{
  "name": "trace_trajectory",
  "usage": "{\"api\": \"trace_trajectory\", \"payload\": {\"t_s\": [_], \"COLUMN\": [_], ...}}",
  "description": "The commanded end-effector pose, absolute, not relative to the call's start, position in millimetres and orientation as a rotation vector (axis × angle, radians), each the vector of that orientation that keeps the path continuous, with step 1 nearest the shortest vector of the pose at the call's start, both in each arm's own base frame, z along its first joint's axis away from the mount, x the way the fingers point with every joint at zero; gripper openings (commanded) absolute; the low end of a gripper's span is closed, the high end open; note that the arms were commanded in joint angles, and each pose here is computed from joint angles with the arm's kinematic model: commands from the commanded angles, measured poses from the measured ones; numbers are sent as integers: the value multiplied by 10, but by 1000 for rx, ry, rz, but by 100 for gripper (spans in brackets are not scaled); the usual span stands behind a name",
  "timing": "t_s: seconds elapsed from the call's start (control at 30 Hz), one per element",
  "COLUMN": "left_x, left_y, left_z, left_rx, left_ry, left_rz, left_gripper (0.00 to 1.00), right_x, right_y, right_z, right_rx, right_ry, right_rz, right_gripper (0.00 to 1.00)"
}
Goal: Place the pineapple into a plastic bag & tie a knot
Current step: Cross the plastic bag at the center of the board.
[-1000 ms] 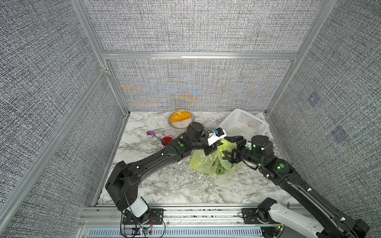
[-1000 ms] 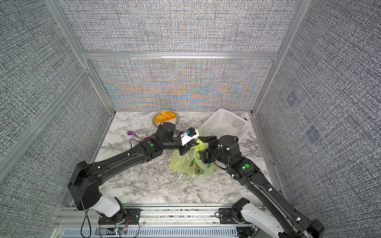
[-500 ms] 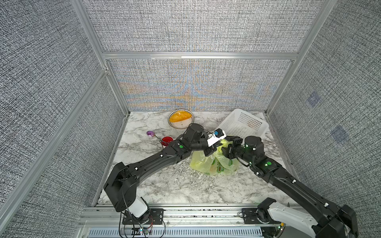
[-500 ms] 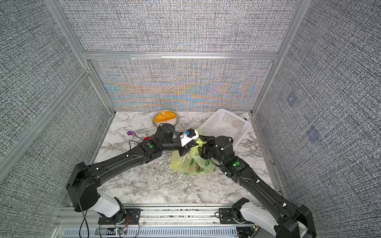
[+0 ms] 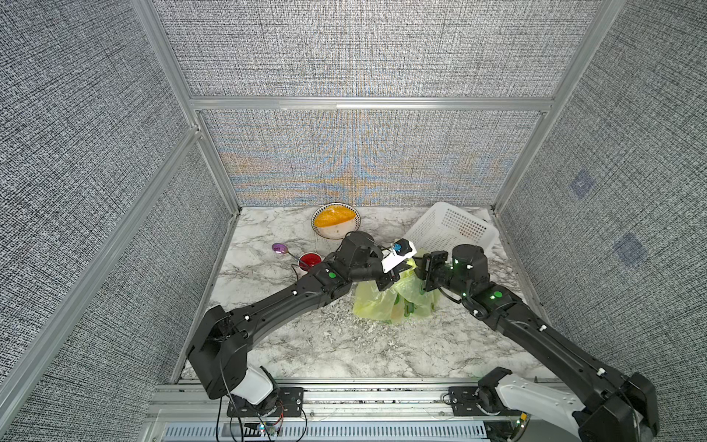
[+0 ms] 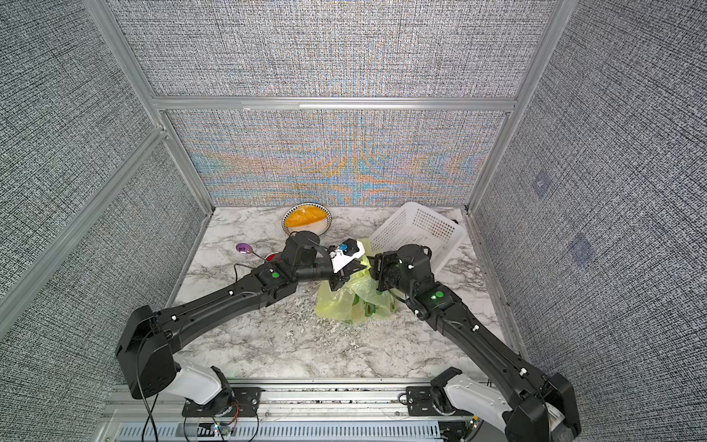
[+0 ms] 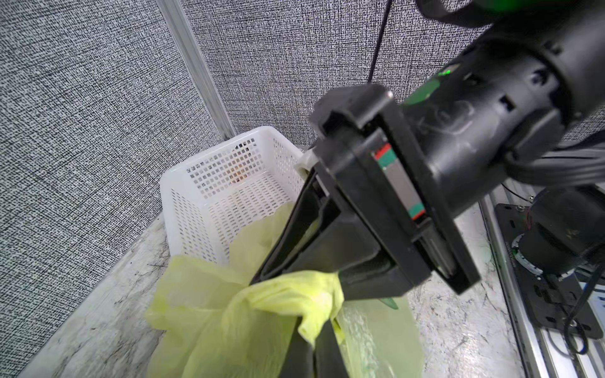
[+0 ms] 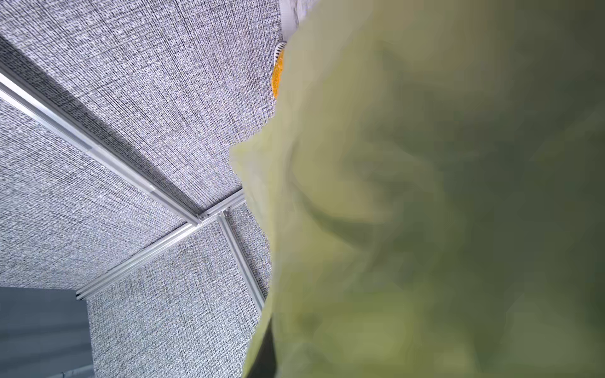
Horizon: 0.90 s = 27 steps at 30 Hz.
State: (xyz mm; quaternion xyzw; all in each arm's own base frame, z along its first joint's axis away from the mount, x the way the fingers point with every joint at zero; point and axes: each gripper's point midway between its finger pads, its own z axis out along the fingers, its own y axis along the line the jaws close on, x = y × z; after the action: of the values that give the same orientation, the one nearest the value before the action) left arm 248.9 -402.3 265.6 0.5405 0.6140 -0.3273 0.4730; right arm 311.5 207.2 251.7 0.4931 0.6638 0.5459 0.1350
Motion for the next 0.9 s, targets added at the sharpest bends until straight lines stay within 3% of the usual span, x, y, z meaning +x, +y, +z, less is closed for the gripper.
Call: {"api": "trace_trajectory", "payload": {"t_s": [0.0,0.23,0.3,0.37,0.53,0.67,0.87], "left_x": [2225,2271,2346,2564,3196,3496,3131], "left_y": [-4034,-3880,-3768,-3607,-3307,-3234,-3403], "left_z": [2695,3261,3442,3518,2881,2270,1858], "left_rx": [1386,1276,1207,1070,917,848,1057], "left_ry": [1478,1427,1441,1516,1886,2125,2244], "left_rz": [-941,-873,-804,-705,-468,-450,-692], "left_gripper": [7,44,51,66,64,64,61], "right_x": [3212,3122,3111,3110,3086,3079,3148], "right_y": [2070,2045,2031,2012,2009,2019,2075], "right_z": [2604,2346,2324,2305,2291,2359,2579], "right_rx": [1362,1348,1318,1279,1142,1023,810], "right_ry": [1874,1965,1993,2025,2102,2140,2158], "right_rz": [1608,1547,1523,1495,1450,1437,1413], "right_gripper": [0,0,0,0,0,0,0]}}
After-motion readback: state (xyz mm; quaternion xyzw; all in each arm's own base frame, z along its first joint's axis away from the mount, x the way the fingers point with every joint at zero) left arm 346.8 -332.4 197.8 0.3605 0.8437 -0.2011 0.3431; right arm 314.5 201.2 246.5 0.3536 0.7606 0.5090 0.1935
